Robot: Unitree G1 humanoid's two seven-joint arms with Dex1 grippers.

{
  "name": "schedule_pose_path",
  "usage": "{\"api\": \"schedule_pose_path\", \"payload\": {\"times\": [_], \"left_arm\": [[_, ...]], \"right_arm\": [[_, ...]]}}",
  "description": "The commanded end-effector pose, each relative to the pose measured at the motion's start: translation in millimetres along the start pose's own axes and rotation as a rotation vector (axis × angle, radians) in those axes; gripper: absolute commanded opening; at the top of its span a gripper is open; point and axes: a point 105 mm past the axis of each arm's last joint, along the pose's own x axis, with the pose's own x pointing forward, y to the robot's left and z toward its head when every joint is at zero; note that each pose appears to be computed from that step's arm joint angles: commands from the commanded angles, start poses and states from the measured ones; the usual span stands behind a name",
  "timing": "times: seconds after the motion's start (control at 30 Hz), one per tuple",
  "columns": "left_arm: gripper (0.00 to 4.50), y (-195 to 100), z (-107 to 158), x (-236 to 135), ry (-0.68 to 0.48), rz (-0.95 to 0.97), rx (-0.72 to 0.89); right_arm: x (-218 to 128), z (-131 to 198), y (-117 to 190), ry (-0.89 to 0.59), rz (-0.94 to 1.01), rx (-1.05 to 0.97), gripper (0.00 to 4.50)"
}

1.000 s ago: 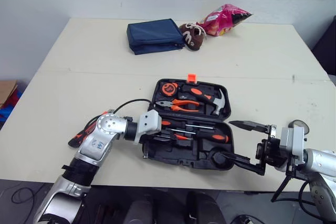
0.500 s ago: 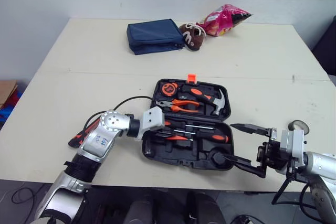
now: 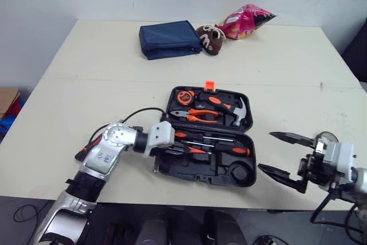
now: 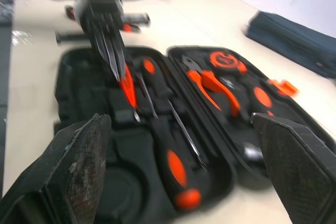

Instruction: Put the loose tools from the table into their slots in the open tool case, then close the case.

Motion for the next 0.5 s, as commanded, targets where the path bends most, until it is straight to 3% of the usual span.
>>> {"api": "schedule_pose_path", "payload": {"times": [0.03,0.07,0.1,0.2,0.33,0.5], "left_arm": [[0.58,27,18,-66,-0.071,0.203,0.023],[0.83,30,17,-78,-0.06,0.234,0.016],[1.35,35,13,-96,-0.028,0.287,0.015],[2.57,52,3,-173,0.087,0.566,-0.005],[4.37,47,-8,-258,0.239,0.828,0.01],[4.48,35,-22,-313,0.372,1.001,-0.047]], "right_arm": [[-50,5,-24,0.1,-0.151,-0.054,4.5],[-59,5,-27,0.115,-0.182,-0.04,4.5],[-72,3,-29,0.143,-0.222,-0.026,4.5],[-122,1,-39,0.242,-0.404,-0.06,4.5],[-190,-10,-39,0.398,-0.601,-0.101,4.5],[-233,-14,-39,0.509,-0.719,-0.187,4.5]]}}
